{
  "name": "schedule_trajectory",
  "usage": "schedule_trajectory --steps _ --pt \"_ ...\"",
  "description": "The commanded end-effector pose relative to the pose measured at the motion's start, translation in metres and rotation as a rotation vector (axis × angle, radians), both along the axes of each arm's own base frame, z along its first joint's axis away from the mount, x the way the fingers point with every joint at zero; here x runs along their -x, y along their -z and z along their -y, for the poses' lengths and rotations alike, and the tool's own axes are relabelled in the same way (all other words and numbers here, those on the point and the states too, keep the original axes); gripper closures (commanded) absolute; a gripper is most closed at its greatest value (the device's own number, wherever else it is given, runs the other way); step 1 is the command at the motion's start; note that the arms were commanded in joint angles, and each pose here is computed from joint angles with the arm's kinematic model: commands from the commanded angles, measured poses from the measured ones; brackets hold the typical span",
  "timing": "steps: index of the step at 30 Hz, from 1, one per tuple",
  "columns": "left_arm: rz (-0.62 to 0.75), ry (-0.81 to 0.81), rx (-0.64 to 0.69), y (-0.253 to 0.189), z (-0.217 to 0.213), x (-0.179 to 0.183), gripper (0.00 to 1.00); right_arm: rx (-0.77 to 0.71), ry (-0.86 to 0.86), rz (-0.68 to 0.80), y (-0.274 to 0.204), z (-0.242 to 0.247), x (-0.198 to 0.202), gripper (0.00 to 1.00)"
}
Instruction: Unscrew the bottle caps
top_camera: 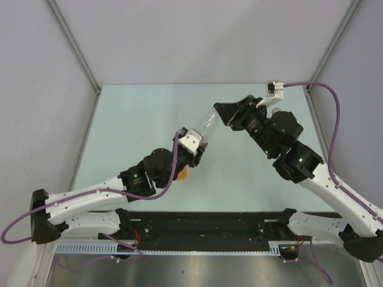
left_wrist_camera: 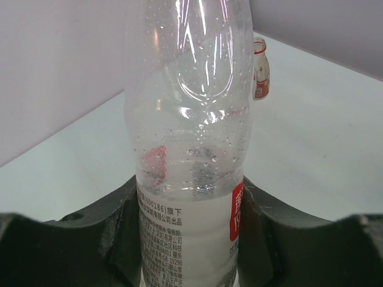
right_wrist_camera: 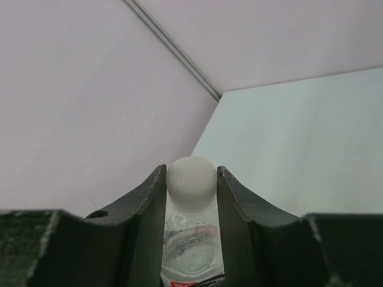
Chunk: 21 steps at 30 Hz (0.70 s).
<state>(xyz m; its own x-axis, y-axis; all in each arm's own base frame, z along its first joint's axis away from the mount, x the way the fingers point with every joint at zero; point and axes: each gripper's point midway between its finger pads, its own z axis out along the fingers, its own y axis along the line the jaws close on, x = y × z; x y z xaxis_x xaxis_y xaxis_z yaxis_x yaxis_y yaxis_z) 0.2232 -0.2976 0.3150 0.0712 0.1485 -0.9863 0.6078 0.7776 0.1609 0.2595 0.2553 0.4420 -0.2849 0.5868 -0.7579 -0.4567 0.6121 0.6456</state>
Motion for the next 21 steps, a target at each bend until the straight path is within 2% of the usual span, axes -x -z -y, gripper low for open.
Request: schedule_trajectory --steps 1,9,16,17,21 --pt "0.052 0.139 0.077 -0.031 0.006 0.022 1.00 0.023 -0.097 0.070 -0.016 -0.013 0.010 1.00" --pt "0.016 0.505 0.167 -0.059 0.021 0.078 1.00 0.076 -0.248 0.120 -0.015 -0.019 0.021 1.00" --pt "-0.049 0.756 0.225 -0.082 0.016 0.111 1.00 0.115 -0.459 0.250 -0.026 -0.028 0.054 1.00" --pt "-0.050 0.834 0.228 -0.088 0.014 0.124 1.00 0.119 -0.481 0.267 -0.028 -0.027 0.058 1.00" --pt "-0.075 0.975 0.235 -0.099 0.007 0.143 1.00 0.147 -0.652 0.368 -0.032 -0.031 0.090 1.00"
